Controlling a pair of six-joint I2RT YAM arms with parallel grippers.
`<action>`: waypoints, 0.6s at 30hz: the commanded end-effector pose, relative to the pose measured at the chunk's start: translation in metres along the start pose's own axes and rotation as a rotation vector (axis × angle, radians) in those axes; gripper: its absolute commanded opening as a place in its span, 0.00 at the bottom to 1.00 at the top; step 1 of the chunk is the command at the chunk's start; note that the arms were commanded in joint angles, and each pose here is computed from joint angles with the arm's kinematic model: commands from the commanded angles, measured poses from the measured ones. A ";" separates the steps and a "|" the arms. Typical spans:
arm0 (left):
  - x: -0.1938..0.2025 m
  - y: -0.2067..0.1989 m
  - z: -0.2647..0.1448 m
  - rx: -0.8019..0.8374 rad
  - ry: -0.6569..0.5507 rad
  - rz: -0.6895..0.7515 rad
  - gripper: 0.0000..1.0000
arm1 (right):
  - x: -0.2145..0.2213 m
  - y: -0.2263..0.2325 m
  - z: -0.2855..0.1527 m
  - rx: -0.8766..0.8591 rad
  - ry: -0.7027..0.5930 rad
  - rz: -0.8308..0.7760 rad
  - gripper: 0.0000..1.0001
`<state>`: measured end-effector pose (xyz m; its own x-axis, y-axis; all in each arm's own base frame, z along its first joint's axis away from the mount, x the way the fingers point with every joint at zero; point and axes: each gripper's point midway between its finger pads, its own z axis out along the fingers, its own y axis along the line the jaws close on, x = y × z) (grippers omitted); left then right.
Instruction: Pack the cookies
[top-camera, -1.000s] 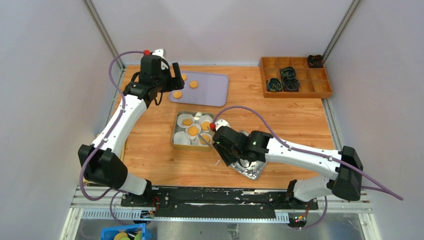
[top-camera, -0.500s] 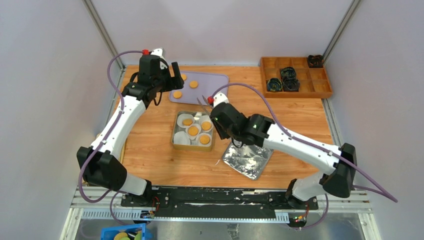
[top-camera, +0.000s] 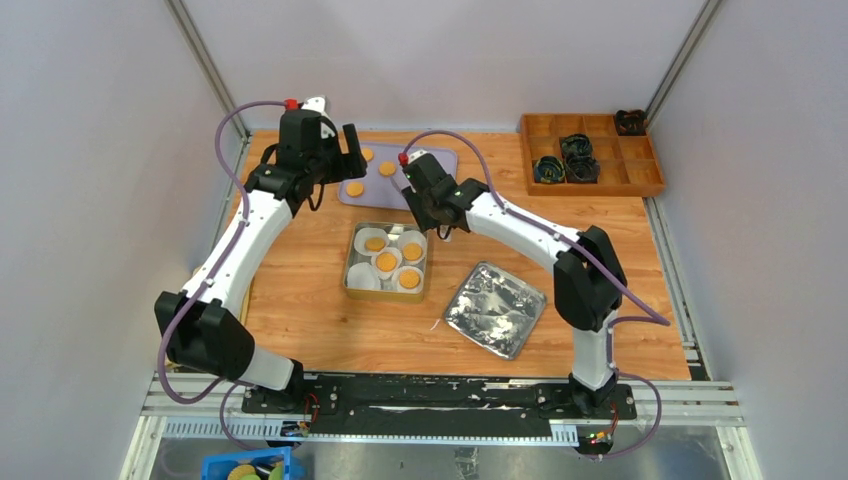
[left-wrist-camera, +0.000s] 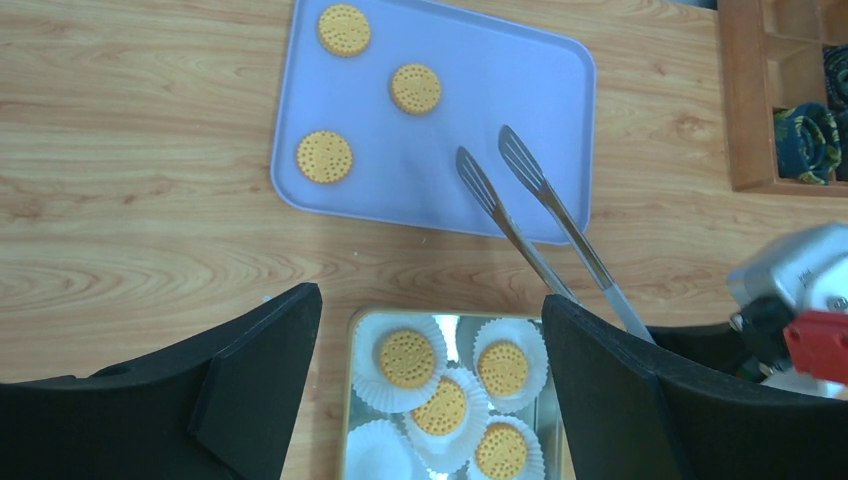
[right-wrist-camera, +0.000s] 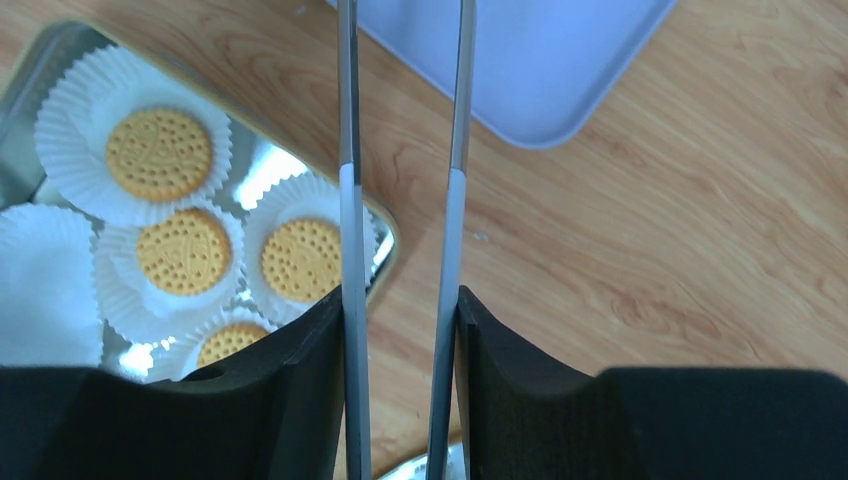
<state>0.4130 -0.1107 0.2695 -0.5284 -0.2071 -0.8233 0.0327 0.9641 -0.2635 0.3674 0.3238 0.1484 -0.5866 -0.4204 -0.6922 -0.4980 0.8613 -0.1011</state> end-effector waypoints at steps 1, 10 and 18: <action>-0.006 0.005 0.007 -0.025 -0.007 0.015 0.87 | -0.033 0.006 0.015 -0.082 -0.061 0.000 0.44; -0.008 0.009 0.013 -0.035 -0.005 0.016 0.87 | -0.025 -0.001 0.066 -0.100 0.003 0.023 0.51; -0.010 0.011 0.014 -0.039 -0.010 0.013 0.87 | -0.026 -0.013 0.095 -0.074 0.021 0.040 0.53</action>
<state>0.4236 -0.1050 0.2547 -0.5517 -0.1940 -0.8111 0.0113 0.9707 -0.2399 0.4313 0.3487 0.0906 -0.6345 -0.4085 -0.6562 -0.5226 0.8522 -0.0252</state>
